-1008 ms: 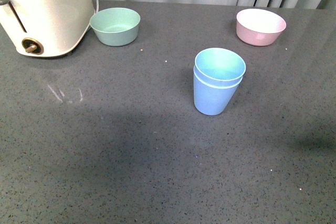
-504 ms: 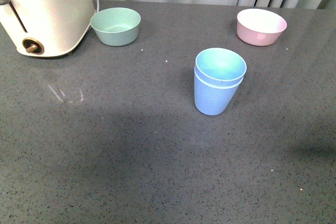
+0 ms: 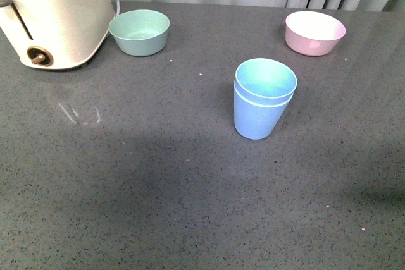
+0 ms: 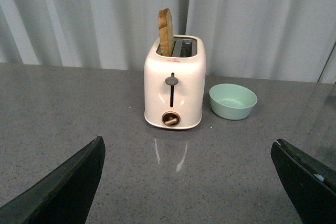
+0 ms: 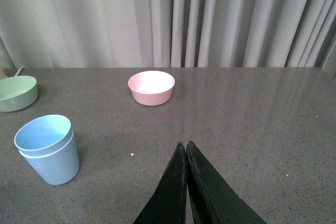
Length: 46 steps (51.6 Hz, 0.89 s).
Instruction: Stack blue cups with both arms
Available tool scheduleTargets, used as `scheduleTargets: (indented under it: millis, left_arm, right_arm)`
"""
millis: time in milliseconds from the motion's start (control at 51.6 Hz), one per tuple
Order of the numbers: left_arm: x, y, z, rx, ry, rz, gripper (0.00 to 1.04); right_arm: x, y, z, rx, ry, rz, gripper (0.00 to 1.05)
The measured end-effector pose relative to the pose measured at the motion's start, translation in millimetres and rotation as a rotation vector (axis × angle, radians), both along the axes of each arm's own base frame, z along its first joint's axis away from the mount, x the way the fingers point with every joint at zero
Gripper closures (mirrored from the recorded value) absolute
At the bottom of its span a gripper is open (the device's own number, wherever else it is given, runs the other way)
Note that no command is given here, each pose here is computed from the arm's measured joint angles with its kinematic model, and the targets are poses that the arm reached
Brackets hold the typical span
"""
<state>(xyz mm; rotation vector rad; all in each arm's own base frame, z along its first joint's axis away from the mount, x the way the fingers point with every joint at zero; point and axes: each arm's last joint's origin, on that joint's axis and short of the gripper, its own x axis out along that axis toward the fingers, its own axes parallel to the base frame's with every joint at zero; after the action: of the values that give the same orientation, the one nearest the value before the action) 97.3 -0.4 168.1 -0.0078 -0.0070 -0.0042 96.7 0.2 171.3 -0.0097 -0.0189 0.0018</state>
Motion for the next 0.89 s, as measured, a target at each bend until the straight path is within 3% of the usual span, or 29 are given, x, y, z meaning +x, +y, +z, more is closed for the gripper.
scheduleTargets:
  millis: [446,892]
  left_arm:
    - [0.0,0.0,0.0,0.0,0.0,0.0,0.09]
    - [0.0,0.0,0.0,0.0,0.0,0.0,0.09]
  right_arm:
    - [-0.1,0.0,0.0,0.0,0.0,0.0,1.03]
    - [-0.1,0.0,0.0,0.0,0.0,0.0,0.36]
